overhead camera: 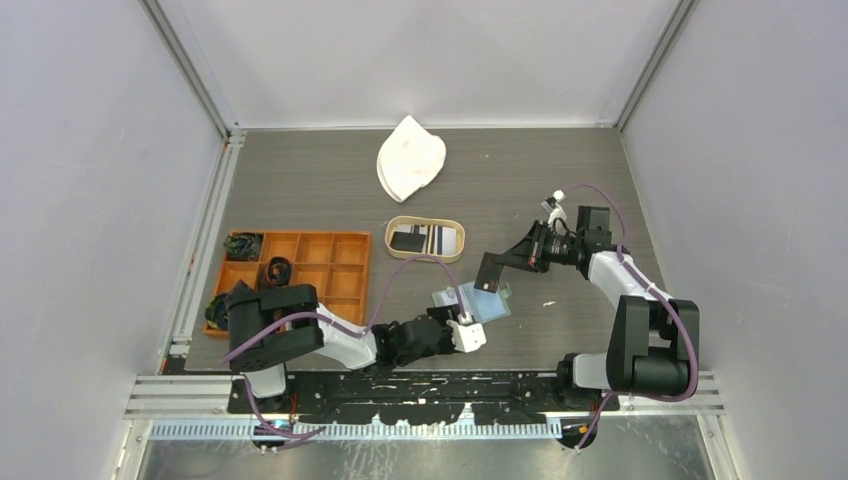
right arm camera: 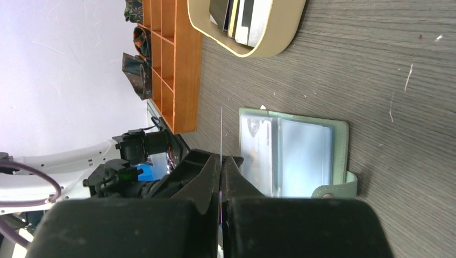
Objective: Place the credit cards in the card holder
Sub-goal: Insert the credit card into the card holder.
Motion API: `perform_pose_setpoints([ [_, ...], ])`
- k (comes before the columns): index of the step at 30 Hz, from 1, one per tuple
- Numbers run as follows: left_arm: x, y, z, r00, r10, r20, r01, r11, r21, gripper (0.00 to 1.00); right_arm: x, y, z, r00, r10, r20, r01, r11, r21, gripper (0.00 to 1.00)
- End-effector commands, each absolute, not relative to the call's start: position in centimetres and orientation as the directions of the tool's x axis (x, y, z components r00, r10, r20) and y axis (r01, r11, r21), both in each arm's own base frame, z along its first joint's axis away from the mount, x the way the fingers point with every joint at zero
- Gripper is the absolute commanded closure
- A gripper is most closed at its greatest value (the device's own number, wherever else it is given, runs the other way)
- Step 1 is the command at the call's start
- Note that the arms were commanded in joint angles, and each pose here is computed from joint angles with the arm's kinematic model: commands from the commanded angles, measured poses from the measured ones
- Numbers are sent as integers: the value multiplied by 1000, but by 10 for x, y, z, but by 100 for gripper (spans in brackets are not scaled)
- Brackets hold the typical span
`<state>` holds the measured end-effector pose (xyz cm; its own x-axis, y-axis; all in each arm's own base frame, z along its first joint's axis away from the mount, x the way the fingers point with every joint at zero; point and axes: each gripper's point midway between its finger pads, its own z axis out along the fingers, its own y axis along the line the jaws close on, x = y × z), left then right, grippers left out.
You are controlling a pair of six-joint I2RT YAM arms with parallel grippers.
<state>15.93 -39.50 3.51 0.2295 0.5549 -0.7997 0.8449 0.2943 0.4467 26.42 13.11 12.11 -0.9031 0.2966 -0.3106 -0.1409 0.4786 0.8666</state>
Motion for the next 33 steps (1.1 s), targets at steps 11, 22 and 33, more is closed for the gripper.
perform_pose_setpoints([
  [11,209,-339,27,32,529,-848,832,457,316,49,275,143,95,-883,326,-336,-104,563,820,99],
  [22,181,-346,89,-219,198,-955,845,528,-84,36,271,145,80,-893,383,-238,21,562,827,99],
  [33,222,-330,88,-621,-18,-784,552,699,-454,39,254,151,73,-940,294,-174,9,531,848,99],
])
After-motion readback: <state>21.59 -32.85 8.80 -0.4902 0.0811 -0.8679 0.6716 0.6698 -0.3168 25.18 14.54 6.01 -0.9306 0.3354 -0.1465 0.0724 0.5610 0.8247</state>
